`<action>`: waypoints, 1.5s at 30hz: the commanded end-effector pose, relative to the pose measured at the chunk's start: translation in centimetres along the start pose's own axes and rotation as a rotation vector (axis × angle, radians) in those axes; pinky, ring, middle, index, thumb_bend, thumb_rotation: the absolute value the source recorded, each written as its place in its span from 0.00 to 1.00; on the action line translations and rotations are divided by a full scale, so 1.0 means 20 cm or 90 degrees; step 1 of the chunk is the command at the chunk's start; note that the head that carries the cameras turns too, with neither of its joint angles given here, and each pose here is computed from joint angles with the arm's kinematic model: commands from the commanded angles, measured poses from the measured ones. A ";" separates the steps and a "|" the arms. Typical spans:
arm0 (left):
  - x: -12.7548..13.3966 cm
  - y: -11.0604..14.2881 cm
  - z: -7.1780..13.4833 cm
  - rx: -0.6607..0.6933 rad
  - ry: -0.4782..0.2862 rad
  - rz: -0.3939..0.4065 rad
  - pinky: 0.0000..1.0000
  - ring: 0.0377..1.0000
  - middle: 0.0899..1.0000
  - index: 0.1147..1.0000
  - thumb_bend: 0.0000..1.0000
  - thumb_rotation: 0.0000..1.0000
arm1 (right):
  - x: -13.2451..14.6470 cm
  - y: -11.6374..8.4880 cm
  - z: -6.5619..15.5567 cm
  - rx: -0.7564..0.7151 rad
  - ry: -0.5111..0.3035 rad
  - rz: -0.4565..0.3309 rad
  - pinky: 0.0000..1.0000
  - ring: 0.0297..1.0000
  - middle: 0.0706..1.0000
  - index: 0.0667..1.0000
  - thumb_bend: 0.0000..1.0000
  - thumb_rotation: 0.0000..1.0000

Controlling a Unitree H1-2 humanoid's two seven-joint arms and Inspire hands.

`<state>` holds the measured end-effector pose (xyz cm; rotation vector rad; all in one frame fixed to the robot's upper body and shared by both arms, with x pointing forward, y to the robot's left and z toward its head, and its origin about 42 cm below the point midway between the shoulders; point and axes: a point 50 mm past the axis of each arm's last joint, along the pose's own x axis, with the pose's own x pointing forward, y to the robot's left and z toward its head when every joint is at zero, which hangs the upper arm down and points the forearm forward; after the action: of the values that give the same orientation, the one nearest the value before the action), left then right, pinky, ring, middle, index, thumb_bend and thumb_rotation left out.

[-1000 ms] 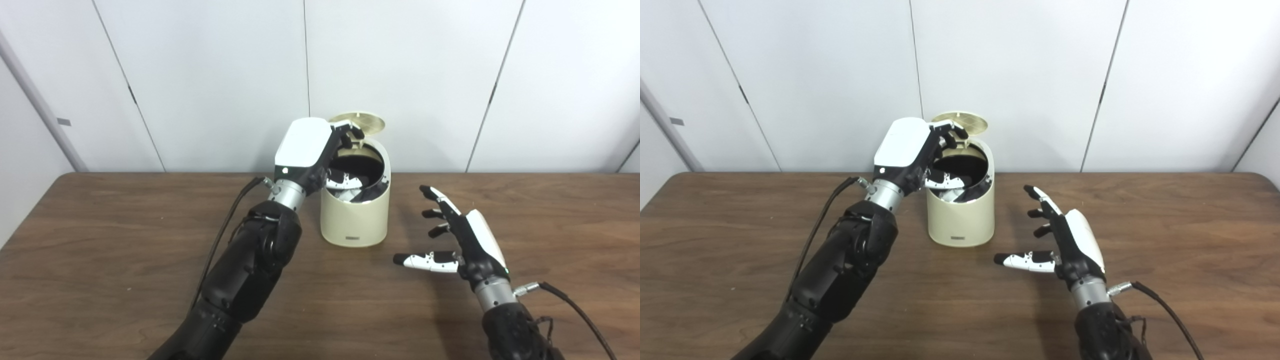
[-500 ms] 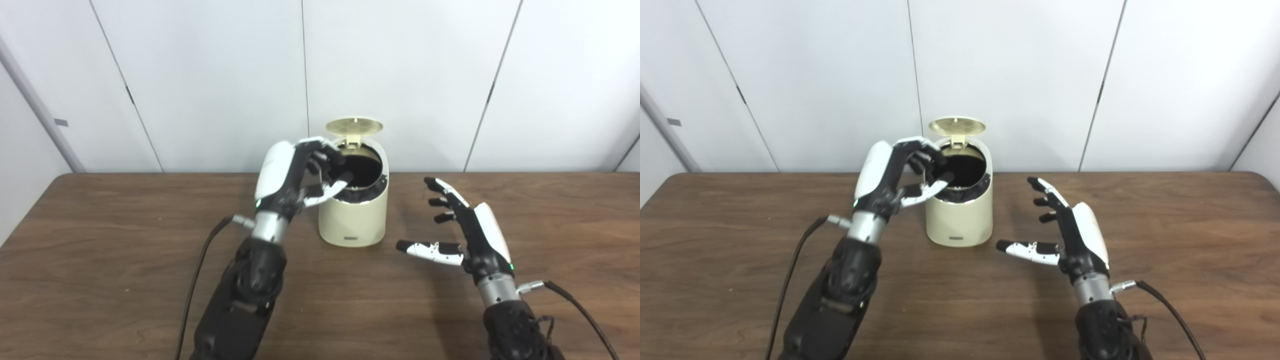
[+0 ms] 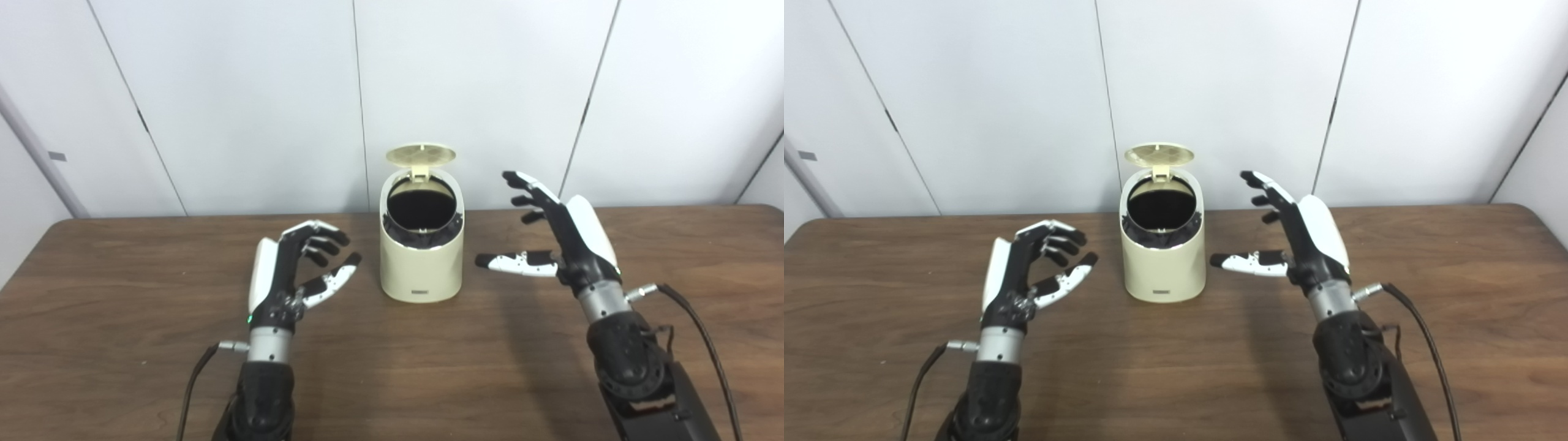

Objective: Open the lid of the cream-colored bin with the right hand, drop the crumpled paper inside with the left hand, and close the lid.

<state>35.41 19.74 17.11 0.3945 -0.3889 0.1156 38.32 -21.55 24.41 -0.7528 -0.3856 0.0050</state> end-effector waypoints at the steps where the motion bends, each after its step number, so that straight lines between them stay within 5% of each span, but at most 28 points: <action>1: 0.02 0.01 0.03 -0.019 -0.033 0.015 0.47 0.56 0.59 0.43 0.50 0.04 | 0.09 -0.09 0.11 -0.026 -0.062 -0.018 0.66 0.81 0.87 0.86 0.70 0.35; 13: -0.05 -0.01 -0.06 -0.045 -0.006 0.025 0.49 0.58 0.63 0.43 0.51 0.04 | 0.29 -0.14 0.24 -0.099 -0.128 0.014 0.71 0.84 0.88 0.86 0.73 0.43; 22: -0.04 -0.04 -0.05 -0.044 -0.007 0.016 0.50 0.59 0.62 0.43 0.51 0.05 | 0.38 -0.16 0.30 -0.144 -0.141 0.021 0.74 0.87 0.88 0.86 0.79 0.39; 45: -0.03 -0.07 -0.03 -0.047 0.000 0.011 0.49 0.57 0.62 0.43 0.51 0.05 | 0.45 -0.10 0.47 -0.196 -0.173 0.088 0.74 0.89 0.89 0.89 0.77 0.44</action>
<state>34.32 19.33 13.62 0.3259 -0.3160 0.1145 43.23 -16.36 31.51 -1.0799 -0.4986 0.2147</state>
